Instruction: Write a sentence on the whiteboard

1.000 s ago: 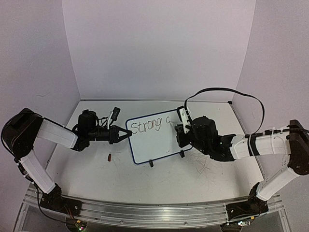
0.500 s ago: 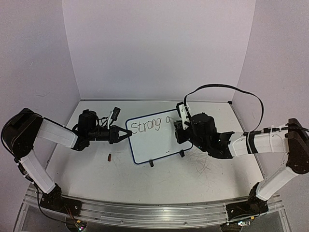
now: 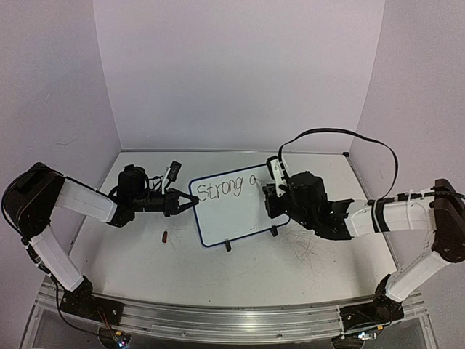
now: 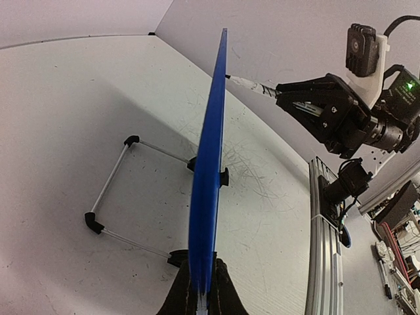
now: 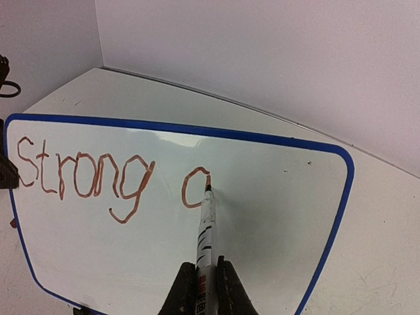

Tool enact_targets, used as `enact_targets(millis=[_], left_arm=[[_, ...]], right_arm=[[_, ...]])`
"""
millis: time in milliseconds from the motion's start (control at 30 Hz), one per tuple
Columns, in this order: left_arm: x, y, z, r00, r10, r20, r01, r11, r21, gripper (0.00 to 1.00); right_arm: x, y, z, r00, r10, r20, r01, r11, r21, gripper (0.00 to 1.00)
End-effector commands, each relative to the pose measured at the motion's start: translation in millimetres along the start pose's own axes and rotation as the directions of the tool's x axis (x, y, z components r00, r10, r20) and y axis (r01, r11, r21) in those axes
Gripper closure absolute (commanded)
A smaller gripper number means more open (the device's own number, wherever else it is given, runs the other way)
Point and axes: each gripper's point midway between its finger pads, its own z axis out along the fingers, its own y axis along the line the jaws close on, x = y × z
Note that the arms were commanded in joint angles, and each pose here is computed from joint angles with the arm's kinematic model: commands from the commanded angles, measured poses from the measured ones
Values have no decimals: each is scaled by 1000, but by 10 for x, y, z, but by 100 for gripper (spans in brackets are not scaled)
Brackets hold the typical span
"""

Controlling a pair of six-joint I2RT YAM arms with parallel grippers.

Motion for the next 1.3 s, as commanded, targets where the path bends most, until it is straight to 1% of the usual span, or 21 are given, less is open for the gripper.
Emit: enact_targets(millis=[0,233,533,600,667,733,900,1000,1267], left_arm=[[15,57,-16,1000,21,-19,-21,999,-37,100],[20,61,-22,1000,19,-20,-20,999,-41,100],[47,80,-19,1000,16,-25,-18,999,-47,100],[44,86,-20,1000,16,-25,-17,999,-49,100],[43,80,-22,1000,16,-25,-18,999,-49,100],[36,75,-27,1000,18,-23,-19,999,-50,100],[42,82,-21,999,17,-27,-18,999,-49,100],[37,74,-25,999,18,-26,-20,999,-49,100],[39,77,-19,999,20,-28,-21,999,-47,100]], right_arm=[[124,-44,-37,999,16,-35,-16,1000,-2,100],[170,-19,-44,999,16,-46,-16,1000,-14,100],[170,-114,-112,999,18,-44,-17,1000,25,100],[48,-156,-196,1000,28,-3,-28,999,30,100],[-131,-171,-341,997,45,70,-45,999,0,100],[-264,-184,-415,990,72,119,-69,997,-30,100],[-362,-159,-242,991,63,121,-59,998,-36,100],[-452,-119,-200,989,61,138,-55,997,-47,100],[-478,-106,-140,988,52,143,-47,998,-39,100]])
